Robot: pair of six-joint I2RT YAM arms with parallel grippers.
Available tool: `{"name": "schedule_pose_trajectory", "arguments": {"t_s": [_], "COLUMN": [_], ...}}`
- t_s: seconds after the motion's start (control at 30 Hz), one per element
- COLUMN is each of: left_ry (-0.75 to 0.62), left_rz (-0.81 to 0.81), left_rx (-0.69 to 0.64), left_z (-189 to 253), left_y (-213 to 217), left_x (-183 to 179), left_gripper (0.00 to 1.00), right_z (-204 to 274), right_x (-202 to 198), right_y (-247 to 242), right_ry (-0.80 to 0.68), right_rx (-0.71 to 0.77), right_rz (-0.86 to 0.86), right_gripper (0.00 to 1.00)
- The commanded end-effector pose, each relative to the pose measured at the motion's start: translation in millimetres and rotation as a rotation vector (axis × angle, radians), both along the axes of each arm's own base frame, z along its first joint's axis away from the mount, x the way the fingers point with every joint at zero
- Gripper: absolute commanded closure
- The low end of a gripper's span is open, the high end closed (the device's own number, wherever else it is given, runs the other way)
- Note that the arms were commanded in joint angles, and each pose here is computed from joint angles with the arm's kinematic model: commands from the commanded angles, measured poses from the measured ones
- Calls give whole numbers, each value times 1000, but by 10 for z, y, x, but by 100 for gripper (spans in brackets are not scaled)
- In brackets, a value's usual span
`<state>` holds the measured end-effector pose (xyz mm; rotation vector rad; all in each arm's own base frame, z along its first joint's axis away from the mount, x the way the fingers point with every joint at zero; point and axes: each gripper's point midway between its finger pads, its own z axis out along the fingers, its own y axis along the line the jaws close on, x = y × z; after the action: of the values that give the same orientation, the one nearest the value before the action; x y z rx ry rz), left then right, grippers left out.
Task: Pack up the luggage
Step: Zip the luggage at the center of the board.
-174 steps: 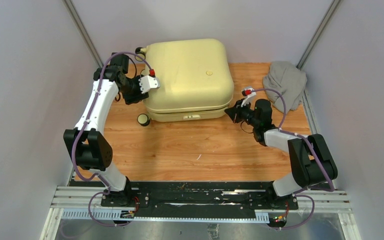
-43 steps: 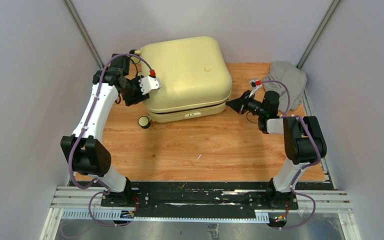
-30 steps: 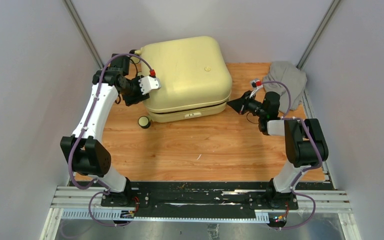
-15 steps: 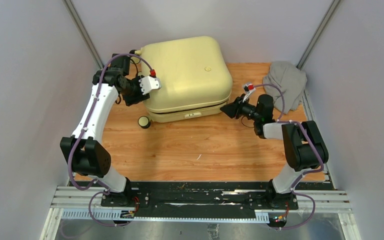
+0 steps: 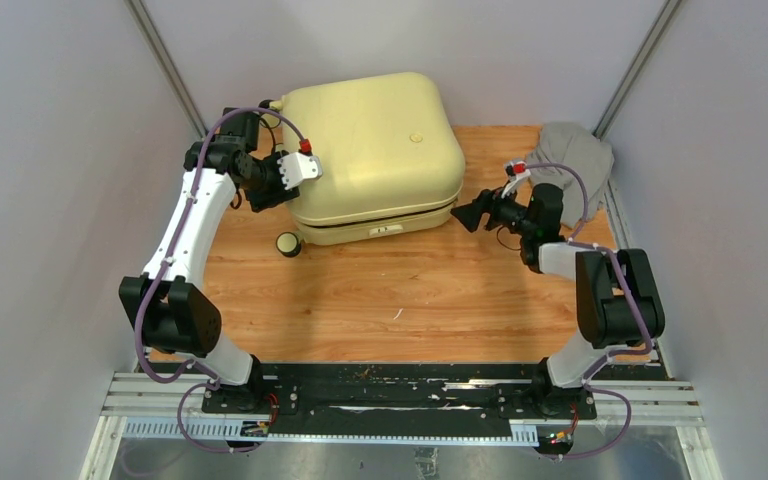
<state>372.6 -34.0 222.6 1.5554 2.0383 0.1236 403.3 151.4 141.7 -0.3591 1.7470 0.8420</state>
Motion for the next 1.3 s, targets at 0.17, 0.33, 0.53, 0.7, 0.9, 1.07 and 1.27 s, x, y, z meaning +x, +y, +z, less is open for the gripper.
{"name": "schedule_pose_trajectory", "arguments": {"t_s": [0.17,0.33,0.53,0.7,0.9,1.07,1.27], "left_ry": [-101,-100,-101,-100,-94,-91,-91], "left_rz": [36,38,39,35,31,26,20], "left_rx": [-13,-8,5,4,4,7,7], "left_z": [346,342,335,331,305,289,283], "left_y": [26,35,58,50,45,45,42], "left_x": [-42,-38,-39,-45,-58,-63,-75], "left_gripper": [100,100,100,100,100,100,100], "right_z": [60,13,4,50,113,122,106], "right_x": [39,142,211,238,238,252,214], "right_y": [214,242,240,249,242,209,209], "right_ry": [-47,-38,-46,-57,-71,-66,-59], "right_rx": [28,46,95,141,160,150,138], "right_rz": [229,247,222,204,187,161,159], "right_gripper": [19,37,55,73,94,100,100]}}
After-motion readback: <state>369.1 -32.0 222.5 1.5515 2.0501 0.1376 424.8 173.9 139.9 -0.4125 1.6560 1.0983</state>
